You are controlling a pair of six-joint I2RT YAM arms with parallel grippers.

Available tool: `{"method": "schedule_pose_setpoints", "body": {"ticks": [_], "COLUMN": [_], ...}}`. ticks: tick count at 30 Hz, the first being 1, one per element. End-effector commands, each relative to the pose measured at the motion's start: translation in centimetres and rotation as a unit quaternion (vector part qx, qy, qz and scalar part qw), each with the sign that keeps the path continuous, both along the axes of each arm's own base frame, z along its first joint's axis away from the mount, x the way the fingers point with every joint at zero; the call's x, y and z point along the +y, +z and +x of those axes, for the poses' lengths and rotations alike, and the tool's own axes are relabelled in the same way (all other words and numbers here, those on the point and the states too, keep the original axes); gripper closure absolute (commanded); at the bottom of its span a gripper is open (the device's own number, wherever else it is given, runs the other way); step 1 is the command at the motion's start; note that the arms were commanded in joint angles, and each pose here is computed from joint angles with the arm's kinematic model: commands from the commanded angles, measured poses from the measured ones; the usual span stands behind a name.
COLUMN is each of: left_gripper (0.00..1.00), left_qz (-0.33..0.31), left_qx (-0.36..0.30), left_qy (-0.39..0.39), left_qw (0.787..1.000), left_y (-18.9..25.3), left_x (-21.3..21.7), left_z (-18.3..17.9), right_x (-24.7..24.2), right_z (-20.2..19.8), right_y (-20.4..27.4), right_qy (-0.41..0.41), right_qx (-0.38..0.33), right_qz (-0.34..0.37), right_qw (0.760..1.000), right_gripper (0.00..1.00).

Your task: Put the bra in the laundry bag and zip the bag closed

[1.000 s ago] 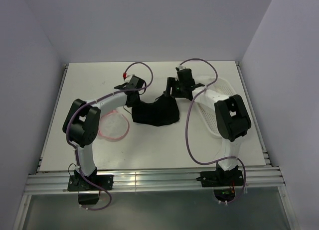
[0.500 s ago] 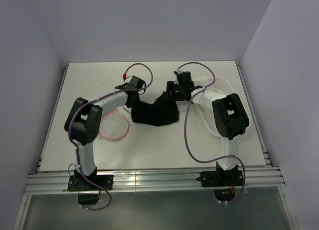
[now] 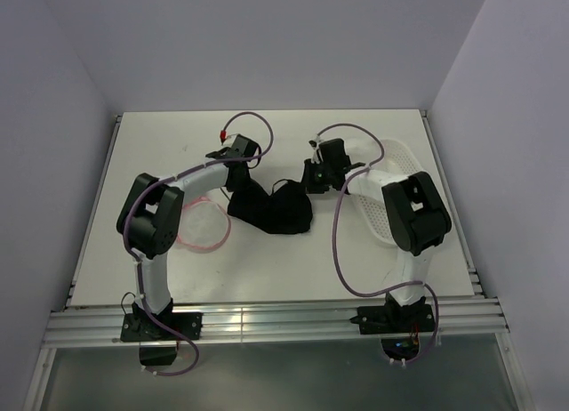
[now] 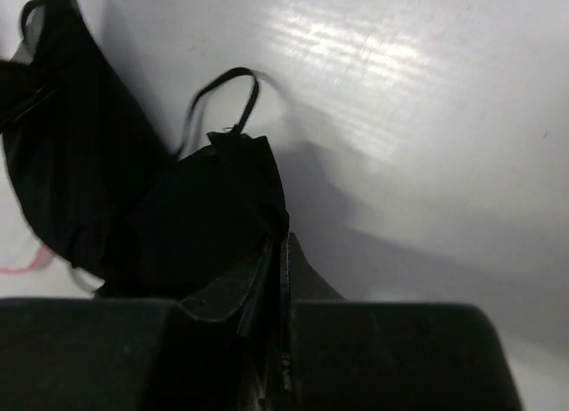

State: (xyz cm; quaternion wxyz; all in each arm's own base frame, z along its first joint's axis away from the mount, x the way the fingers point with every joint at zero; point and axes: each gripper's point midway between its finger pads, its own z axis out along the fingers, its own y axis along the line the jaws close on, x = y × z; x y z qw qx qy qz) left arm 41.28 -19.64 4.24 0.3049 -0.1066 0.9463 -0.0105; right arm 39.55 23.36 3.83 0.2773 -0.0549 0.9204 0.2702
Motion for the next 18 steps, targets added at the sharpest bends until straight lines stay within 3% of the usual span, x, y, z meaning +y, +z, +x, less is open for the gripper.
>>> {"method": "schedule_pose_setpoints", "body": {"ticks": [1,2,3,6,12,18], "left_gripper": [1.0,1.0,1.0,1.0,1.0,1.0], "left_qz": [-0.003,-0.004,-0.006,-0.007,-0.011,-0.013], "left_qx": [-0.026,-0.027,-0.03,-0.033,-0.037,-0.034], "left_qy": [0.009,0.01,0.009,0.011,0.009,0.005], "left_qw": [1.0,1.0,1.0,0.999,0.999,0.999], "left_y": [1.5,1.6,1.7,2.0,2.2,1.9], "left_x": [0.0,0.0,-0.1,0.0,-0.1,-0.3], "left_z": [1.4,1.3,1.4,1.4,1.3,1.3], "right_x": [0.5,0.7,0.8,0.6,0.9,1.0], "right_z": [-0.4,-0.8,-1.4,-2.2,-1.5,-0.5], "right_y": [4.3,4.6,5.2,5.3,4.6,2.9], "right_qy": [0.023,0.029,0.034,0.031,0.017,0.017], "right_qx": [-0.044,-0.047,-0.049,-0.045,-0.045,-0.04], "right_qz": [0.036,0.042,0.05,0.053,0.061,0.046], "right_qw": [0.998,0.998,0.997,0.997,0.997,0.998], "right_gripper": [0.91,0.89,0.76,0.54,0.47,0.47]}}
